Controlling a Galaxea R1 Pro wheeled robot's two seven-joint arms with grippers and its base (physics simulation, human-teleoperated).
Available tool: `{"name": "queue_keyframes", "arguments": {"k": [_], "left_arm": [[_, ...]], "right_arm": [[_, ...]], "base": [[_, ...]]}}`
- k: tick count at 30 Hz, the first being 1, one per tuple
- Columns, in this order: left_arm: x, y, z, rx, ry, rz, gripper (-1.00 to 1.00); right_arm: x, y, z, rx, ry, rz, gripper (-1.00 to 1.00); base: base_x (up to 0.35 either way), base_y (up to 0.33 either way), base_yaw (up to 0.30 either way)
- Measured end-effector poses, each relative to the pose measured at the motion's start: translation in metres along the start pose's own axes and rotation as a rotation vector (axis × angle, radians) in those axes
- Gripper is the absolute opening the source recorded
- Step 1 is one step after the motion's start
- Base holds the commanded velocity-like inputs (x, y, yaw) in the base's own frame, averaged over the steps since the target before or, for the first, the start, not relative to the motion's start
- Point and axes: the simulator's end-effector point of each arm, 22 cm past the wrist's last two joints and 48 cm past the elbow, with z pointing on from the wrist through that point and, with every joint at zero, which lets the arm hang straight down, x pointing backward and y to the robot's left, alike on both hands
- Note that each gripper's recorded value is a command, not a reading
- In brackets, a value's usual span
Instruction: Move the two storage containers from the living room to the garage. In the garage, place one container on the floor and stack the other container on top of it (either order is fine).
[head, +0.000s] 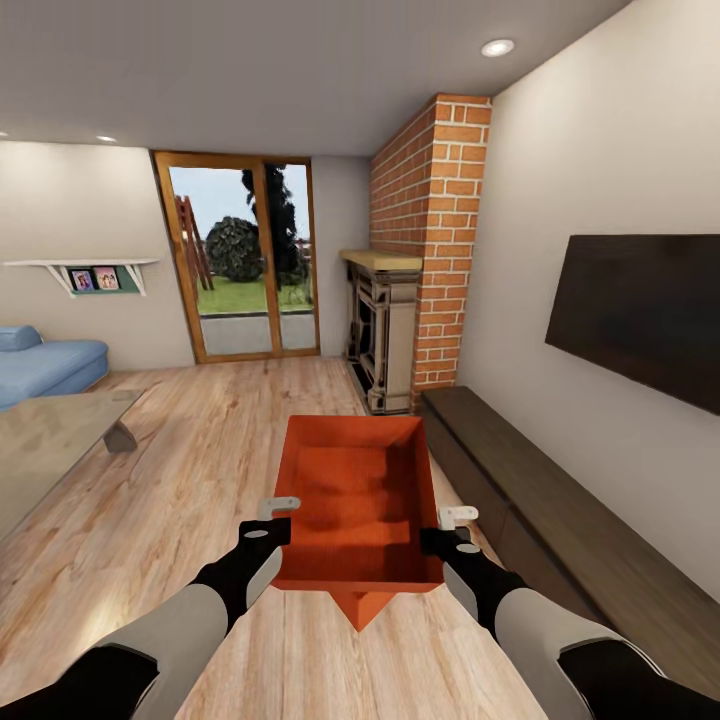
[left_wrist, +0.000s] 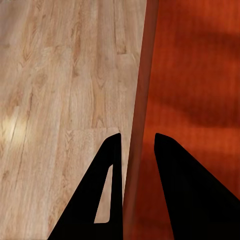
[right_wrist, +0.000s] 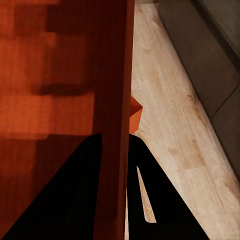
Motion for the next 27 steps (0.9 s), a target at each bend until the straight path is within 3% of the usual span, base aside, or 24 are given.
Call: {"name": "queue_keyframes", "arguments": {"k": [3, 17, 27], "left_arm": [[0.000, 0.000, 0.000, 0.000, -0.001, 0.000, -1.00], [-0.004, 0.001, -0.002, 0.000, -0.007, -0.001, -1.00], [-0.011, 0.002, -0.006, 0.000, -0.020, -0.005, -1.00]], "right_arm": [[0.000, 0.000, 0.000, 0.000, -0.001, 0.000, -1.00], [-0.004, 0.001, -0.002, 0.000, -0.007, 0.000, -1.00], [-0.012, 0.000, -0.006, 0.001, -0.021, 0.000, -1.00]], "base": [[0.000, 0.000, 0.000], [0.000, 0.000, 0.247], [0.000, 0.000, 0.144]]}}
